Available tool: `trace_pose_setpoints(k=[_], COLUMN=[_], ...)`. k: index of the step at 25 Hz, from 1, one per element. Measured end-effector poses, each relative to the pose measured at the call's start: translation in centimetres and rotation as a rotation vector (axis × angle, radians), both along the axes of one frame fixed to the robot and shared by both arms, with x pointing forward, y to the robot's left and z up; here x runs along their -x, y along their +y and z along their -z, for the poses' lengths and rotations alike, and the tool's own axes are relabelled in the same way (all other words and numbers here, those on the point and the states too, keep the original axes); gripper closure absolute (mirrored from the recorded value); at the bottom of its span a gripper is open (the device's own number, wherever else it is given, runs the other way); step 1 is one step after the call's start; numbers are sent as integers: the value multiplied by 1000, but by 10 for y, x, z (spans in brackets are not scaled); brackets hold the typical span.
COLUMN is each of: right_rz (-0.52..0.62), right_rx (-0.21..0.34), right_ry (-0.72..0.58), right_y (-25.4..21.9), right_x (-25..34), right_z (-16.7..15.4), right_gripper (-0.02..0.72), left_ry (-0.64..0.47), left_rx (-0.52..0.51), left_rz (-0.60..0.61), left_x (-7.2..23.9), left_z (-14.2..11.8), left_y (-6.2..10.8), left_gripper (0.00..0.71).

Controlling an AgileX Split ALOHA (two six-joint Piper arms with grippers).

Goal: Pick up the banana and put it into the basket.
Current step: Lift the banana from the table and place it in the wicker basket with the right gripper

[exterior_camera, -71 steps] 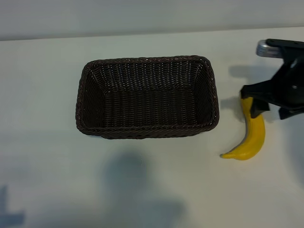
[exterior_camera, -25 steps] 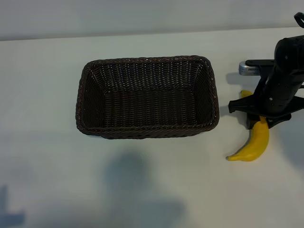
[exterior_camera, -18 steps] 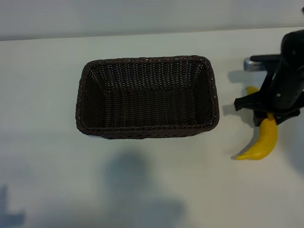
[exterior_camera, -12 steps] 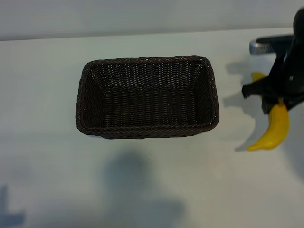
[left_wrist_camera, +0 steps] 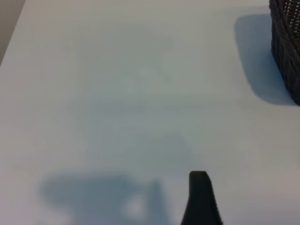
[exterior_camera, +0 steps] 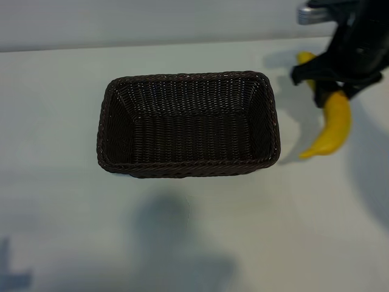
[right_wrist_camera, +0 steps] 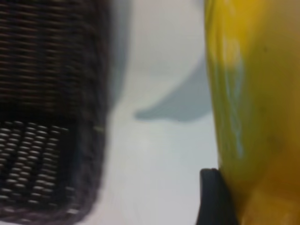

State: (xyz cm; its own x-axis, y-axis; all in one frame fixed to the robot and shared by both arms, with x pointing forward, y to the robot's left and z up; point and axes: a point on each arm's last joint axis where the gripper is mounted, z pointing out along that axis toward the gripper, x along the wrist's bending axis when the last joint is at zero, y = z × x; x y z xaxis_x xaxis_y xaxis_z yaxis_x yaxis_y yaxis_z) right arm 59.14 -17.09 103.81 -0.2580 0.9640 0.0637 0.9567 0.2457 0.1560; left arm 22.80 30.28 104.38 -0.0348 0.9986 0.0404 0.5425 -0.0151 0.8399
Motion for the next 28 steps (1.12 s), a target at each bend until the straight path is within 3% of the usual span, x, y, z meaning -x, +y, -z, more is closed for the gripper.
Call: trace_pose_setpoints(k=[6,11,19,23,25,28], right_rz=[-150,-355,-952,-1257,-1348,-1384], right_rx=[-21,-18,159,213,221,219], right_ry=[-40,-83,-290,-387,-423,-453], right_y=[64,110,155,177,186,191], right_x=[-7,0,23,36,43,45], right_z=[-6,-6,-9,-11,-12,-13], right_gripper=[269,269,269,269,269,269], left_ry=[0,0,0,0,0,0], left_rx=[2,1,1,6,6,6], left_rz=[-1,-1,-1,3,3,3], left_x=[0,0,0,0,0,0], left_z=[0,0,0,0,0,0], left_y=[0,0,0,-1,-1,-1], left_gripper=[181,181,181,181,181,181])
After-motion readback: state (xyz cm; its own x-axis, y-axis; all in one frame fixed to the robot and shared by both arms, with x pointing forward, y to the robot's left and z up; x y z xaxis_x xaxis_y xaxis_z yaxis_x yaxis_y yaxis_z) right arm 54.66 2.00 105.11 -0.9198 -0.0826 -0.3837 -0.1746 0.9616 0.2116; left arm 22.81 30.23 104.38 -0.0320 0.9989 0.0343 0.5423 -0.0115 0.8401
